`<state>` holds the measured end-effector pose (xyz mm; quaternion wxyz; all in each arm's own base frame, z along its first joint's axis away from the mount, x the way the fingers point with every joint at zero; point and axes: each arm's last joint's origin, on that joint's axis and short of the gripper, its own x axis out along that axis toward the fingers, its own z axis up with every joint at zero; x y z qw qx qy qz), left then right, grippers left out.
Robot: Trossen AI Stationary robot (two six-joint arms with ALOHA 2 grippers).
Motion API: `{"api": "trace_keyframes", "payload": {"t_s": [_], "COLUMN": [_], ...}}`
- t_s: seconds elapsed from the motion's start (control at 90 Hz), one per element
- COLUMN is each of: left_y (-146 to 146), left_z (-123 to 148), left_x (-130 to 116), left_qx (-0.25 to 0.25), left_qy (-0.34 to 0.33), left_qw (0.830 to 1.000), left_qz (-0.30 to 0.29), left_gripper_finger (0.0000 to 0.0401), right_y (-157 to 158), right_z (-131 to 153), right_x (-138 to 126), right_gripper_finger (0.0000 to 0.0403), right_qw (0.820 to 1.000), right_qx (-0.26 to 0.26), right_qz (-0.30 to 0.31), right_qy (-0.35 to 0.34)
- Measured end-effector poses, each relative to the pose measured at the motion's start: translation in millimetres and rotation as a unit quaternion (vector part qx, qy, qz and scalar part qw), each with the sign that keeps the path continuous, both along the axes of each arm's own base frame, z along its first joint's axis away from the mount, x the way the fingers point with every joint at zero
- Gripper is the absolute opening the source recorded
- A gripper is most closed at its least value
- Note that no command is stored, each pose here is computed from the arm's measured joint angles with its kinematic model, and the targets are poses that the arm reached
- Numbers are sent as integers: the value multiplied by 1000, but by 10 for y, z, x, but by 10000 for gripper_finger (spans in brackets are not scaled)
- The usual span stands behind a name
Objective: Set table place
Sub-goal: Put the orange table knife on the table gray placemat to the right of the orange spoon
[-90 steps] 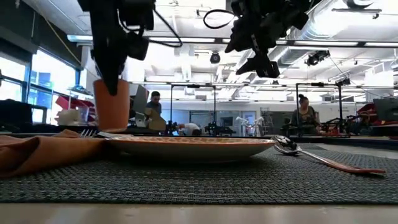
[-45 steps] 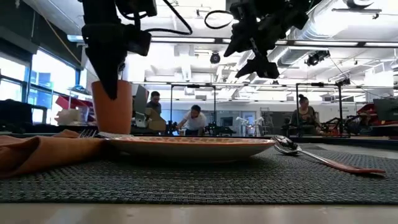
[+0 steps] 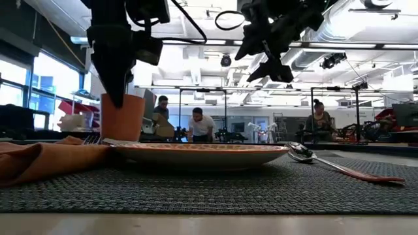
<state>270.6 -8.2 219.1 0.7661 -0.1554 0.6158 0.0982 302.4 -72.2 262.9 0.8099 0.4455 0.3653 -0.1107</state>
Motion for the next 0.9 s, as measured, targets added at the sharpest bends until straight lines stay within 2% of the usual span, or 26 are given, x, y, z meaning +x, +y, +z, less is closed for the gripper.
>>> {"api": "trace_keyframes", "payload": {"t_s": [0.133, 0.244, 0.344, 0.5, 0.7, 0.9], "left_y": [-4, 5, 18, 43, 82, 98], "left_z": [87, 205, 361, 674, 1020, 1136], "left_x": [-50, -106, -149, -193, -284, -361], "left_qx": [-11, -5, 9, 42, 93, 121], "left_qy": [-13, -40, -71, -135, -205, -234], "left_qw": [1000, 999, 996, 987, 969, 960], "left_qz": [22, 35, 53, 76, 103, 97], "left_gripper_finger": [175, 179, 179, 178, 177, 177], "right_y": [10, 25, 65, 234, 662, 1232], "right_z": [76, 119, 93, -2, -76, -100], "right_x": [-45, -107, -169, -289, -442, -663], "right_gripper_finger": [231, 231, 231, 231, 231, 231], "right_qw": [1000, 1000, 999, 991, 969, 944], "right_qx": [-17, -6, 9, 17, 18, 12], "right_qz": [-18, -31, -34, -28, -10, -38], "right_qy": [-7, 1, 36, 131, 245, 328]}}
